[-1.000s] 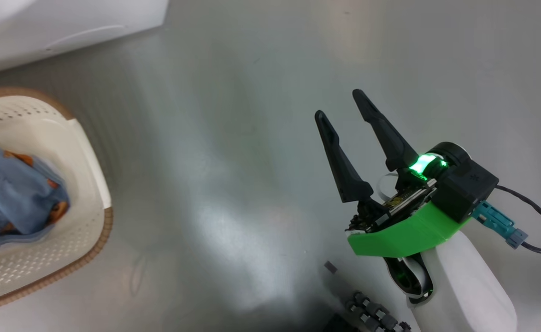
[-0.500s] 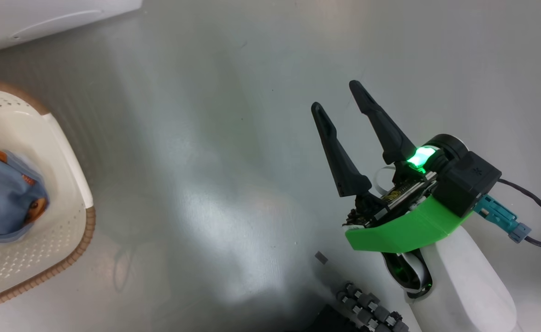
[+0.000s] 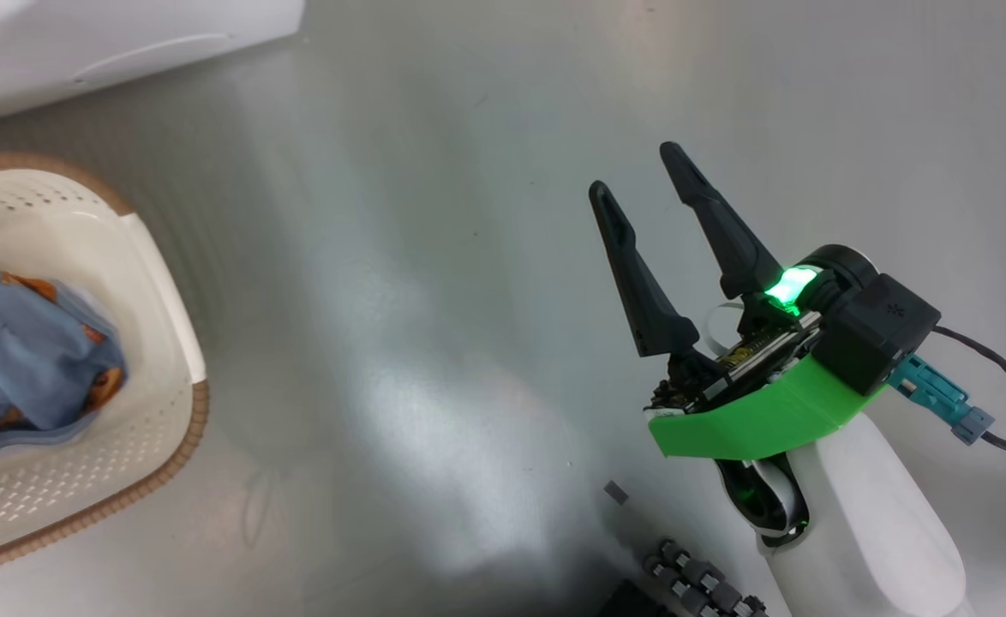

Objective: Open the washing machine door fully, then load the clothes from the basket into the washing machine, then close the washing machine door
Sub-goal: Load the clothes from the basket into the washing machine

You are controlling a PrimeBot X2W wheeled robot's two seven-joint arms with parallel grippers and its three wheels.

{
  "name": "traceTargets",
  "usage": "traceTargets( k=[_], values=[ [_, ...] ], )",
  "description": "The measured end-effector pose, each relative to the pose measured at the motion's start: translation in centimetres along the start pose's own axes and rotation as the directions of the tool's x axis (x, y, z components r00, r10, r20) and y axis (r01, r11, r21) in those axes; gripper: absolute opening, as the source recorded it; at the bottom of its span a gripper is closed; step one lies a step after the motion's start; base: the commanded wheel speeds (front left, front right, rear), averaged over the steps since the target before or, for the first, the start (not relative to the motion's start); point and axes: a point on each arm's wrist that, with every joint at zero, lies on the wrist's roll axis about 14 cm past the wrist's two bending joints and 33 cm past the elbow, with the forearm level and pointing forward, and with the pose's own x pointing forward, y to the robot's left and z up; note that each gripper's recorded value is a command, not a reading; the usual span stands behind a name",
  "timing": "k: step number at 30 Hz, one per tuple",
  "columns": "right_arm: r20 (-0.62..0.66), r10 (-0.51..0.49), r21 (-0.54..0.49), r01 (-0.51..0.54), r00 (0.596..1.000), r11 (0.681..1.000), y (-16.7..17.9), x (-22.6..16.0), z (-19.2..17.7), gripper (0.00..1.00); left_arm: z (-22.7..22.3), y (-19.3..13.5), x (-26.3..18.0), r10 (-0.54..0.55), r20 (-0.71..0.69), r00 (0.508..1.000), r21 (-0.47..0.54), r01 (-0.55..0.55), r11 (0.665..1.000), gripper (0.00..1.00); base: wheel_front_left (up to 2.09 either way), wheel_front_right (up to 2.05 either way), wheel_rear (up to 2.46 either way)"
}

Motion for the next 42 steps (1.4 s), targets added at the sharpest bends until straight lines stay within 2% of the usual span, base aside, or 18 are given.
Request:
traceTargets(
  k=[6, 10, 17, 25, 35, 42],
  values=[
    [0.022, 0.011, -0.012, -0.011, 1.0, 1.0, 0.4, 0.1, 0.9, 1.0, -0.8, -0.1, -1.7, -0.008, -0.003, 1.0, -0.019, 0.008, 1.0, 1.0, 0.0, 0.0, 0.0],
    [0.041, 0.006, -0.028, -0.005, 0.999, 1.0, 0.4, -0.2, 1.8, 1.0, -2.2, -0.1, -3.9, -0.019, -0.023, 1.0, -0.031, 0.018, 0.999, 1.0, 0.0, 0.0, 0.0],
    [0.055, -0.004, -0.035, 0.006, 0.998, 0.999, 0.6, -1.3, 2.7, 1.0, -1.9, 0.2, -8.5, -0.018, 0.021, 1.0, -0.054, 0.019, 0.998, 1.0, 0.0, 0.0, 0.0],
    [0.061, 0.021, -0.076, -0.017, 0.998, 0.997, 1.8, -2.4, 3.4, 1.0, -1.7, 0.0, -16.8, -0.011, 0.036, 0.999, -0.099, 0.015, 0.995, 1.0, 0.0, 0.0, 0.0],
    [0.088, 0.057, -0.106, -0.047, 0.995, 0.993, 3.8, -4.6, 5.1, 1.0, -0.1, 2.1, -29.5, 0.099, 0.007, 0.995, -0.062, -0.098, 0.993, 1.0, 0.0, 0.0, 0.0],
    [0.118, 0.064, -0.121, -0.049, 0.991, 0.991, 4.5, -6.6, 6.6, 1.0, 1.6, 1.5, -36.0, 0.12, 0.007, 0.993, -0.068, -0.119, 0.991, 1.0, 0.0, 0.0, 0.0]
  ],
)
